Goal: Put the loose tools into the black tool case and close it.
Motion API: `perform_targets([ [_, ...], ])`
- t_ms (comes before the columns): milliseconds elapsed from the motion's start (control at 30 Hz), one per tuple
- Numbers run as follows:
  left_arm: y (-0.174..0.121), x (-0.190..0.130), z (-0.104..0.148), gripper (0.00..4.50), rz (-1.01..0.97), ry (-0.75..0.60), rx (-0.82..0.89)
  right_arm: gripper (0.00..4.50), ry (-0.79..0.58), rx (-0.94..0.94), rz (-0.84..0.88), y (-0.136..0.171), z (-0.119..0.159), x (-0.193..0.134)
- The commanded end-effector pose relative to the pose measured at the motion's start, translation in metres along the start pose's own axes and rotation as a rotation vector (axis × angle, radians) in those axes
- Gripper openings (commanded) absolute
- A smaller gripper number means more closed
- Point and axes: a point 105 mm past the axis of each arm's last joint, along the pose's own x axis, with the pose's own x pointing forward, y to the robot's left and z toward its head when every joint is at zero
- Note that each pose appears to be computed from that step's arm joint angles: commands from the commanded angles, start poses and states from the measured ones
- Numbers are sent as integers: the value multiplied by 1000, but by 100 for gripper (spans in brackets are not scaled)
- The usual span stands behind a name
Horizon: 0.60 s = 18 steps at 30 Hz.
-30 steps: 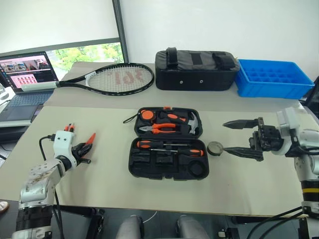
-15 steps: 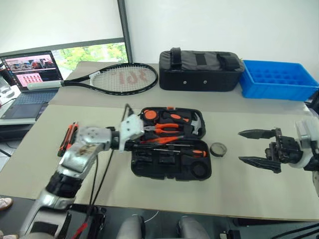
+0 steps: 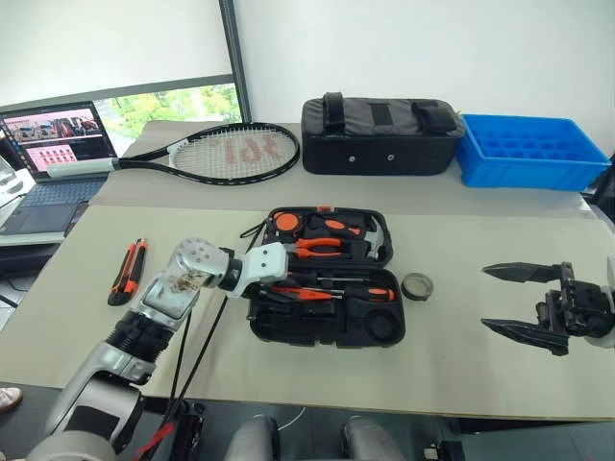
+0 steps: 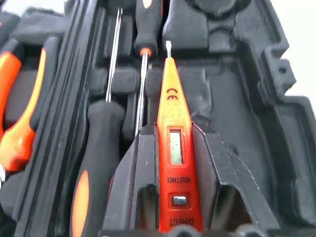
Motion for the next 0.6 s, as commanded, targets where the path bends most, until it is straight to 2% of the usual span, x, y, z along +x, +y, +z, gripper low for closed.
perform_targets([
  [33, -2, -2, 2, 49, -5, 16, 21, 450, -28, -51, 21, 2, 12, 2],
  [333, -7, 3, -10, 49, -2, 36, -11, 450, -29, -52, 45, 0, 12, 7],
  [500, -8, 13, -12, 49, -9, 5, -49, 450, -27, -45, 60, 0, 12, 9],
  [567, -9, 13, -14, 149, -9, 13, -54, 450, -25, -44, 64, 0, 12, 8],
  [600, -8, 12, -15, 179, -1, 14, -54, 450, -24, -43, 65, 0, 12, 7],
])
